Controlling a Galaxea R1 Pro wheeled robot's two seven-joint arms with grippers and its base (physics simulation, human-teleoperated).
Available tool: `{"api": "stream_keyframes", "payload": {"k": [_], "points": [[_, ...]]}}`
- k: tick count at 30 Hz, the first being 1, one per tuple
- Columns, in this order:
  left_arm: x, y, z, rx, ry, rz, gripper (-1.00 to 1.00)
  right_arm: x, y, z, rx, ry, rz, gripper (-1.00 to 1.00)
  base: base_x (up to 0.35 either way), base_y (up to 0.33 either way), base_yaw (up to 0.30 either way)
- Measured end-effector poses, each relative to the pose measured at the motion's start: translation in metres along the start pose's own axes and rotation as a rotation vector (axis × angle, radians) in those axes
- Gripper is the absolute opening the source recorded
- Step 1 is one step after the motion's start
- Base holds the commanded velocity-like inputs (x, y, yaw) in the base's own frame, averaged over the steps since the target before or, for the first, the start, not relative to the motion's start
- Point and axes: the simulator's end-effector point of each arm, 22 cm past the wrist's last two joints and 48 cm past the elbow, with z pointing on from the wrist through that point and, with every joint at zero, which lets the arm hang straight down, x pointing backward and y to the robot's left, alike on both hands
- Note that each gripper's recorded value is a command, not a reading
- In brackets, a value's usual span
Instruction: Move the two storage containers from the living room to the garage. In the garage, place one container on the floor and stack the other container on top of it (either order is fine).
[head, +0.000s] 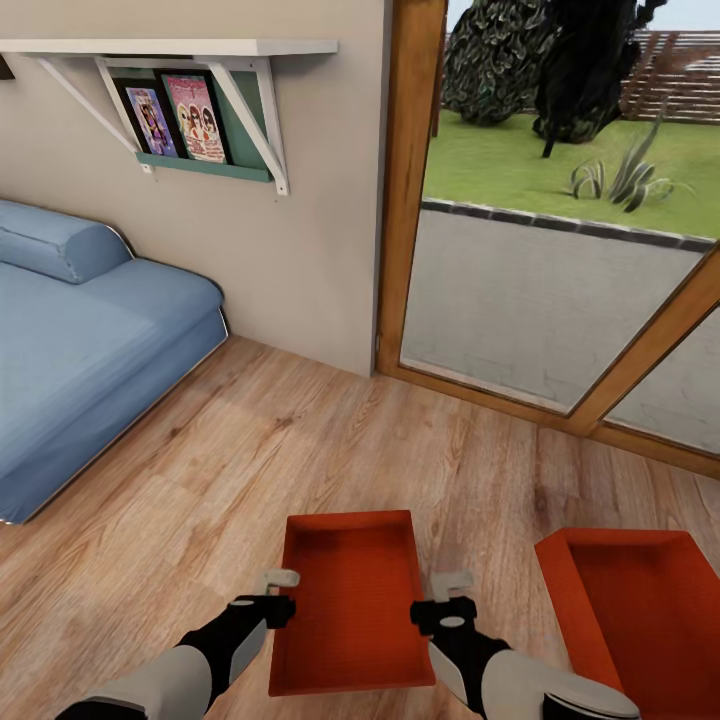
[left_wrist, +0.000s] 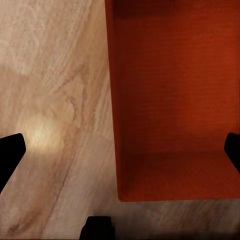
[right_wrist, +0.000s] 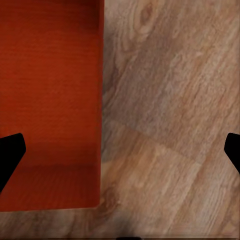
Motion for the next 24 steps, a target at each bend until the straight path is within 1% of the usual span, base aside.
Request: {"api": "stream_keyframes", "payload": {"k": [9,12,13,15,17,24], "points": [[-0.004,-0.002,-0.001,-0.004,-0.009,-0.003,1.00,0.004,0.001,0.000,-0.001,0.004,0.000,1.00,0.000,0.000,0.000],[-0.004,-0.009,-0.002,-0.001,-0.006,-0.005,1.00,0.004,0.001,0.000,-0.001,0.004,0.001,1.00,0.000,0.000,0.000],[-0.006,-0.005,-0.002,-0.024,-0.010,-0.015,1.00,0.004,0.001,0.000,-0.001,0.004,0.002,1.00,0.000,0.000,0.000],[-0.006,-0.001,-0.002,-0.041,-0.010,-0.019,1.00,0.004,0.001,0.000,-0.001,0.004,0.002,1.00,0.000,0.000,0.000],[-0.005,0.001,0.001,-0.051,-0.011,-0.021,1.00,0.005,0.001,0.003,-0.002,0.004,0.002,1.00,0.000,0.000,0.000],[-0.002,0.002,0.011,-0.054,-0.012,-0.021,1.00,0.009,0.003,0.012,-0.002,0.004,0.002,1.00,0.000,0.000,0.000]]}}
